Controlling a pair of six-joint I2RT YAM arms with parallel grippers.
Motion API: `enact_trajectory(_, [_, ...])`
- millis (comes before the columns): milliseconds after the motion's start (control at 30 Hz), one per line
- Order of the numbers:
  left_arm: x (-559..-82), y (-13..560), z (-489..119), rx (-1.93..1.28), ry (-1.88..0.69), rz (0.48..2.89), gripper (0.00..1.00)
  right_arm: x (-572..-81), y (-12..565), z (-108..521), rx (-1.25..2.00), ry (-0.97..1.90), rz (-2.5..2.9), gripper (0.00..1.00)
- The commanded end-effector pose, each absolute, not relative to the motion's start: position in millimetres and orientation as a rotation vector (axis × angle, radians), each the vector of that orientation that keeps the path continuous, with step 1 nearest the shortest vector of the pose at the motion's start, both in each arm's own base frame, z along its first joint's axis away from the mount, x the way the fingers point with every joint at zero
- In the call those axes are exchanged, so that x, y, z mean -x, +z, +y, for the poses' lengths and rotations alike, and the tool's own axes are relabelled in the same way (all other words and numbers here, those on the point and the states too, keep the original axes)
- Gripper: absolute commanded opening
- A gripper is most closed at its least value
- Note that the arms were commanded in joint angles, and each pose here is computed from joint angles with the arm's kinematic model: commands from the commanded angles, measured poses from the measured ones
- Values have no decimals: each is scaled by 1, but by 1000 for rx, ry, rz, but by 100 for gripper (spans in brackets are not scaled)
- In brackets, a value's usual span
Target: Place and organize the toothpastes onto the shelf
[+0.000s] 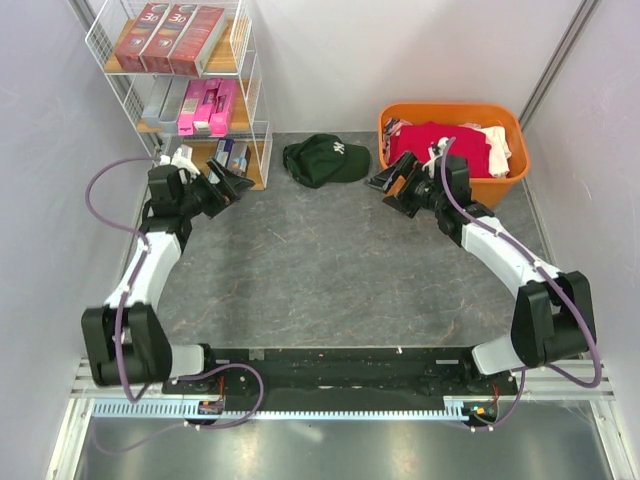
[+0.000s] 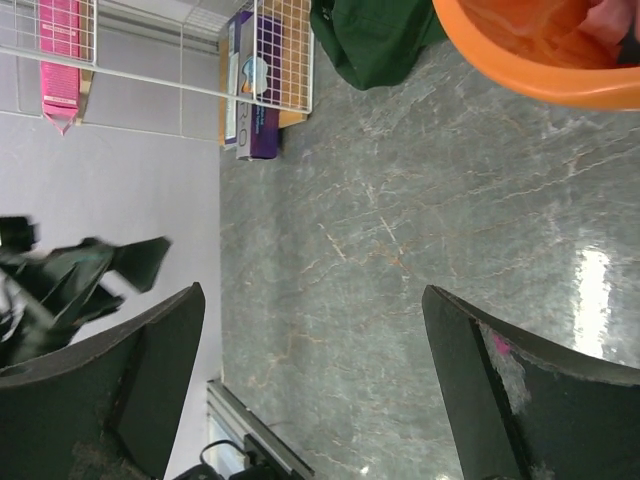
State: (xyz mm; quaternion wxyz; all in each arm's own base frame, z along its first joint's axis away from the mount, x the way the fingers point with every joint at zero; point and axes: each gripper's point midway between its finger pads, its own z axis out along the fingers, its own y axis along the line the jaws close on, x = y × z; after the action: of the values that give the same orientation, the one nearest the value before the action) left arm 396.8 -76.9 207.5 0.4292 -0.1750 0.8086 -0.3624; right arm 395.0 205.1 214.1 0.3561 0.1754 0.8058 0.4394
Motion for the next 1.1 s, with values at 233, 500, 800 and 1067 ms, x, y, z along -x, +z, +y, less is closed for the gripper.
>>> enact_trajectory(233, [-318, 198, -101, 183, -609, 2080, 100, -361, 224, 152, -306, 744, 2094, 98])
enact_trajectory(500, [-289, 195, -92, 205, -581, 2028, 100, -336, 196, 129, -305, 601, 2143, 98])
enact_trajectory(800, [-295, 201, -91, 212, -574, 2024, 100, -348, 205, 130, -283, 591, 2129, 98])
enact_trajectory(1067, [-300, 208, -92, 183, -570, 2002, 100, -361, 219, 130, -246, 568, 2087, 98])
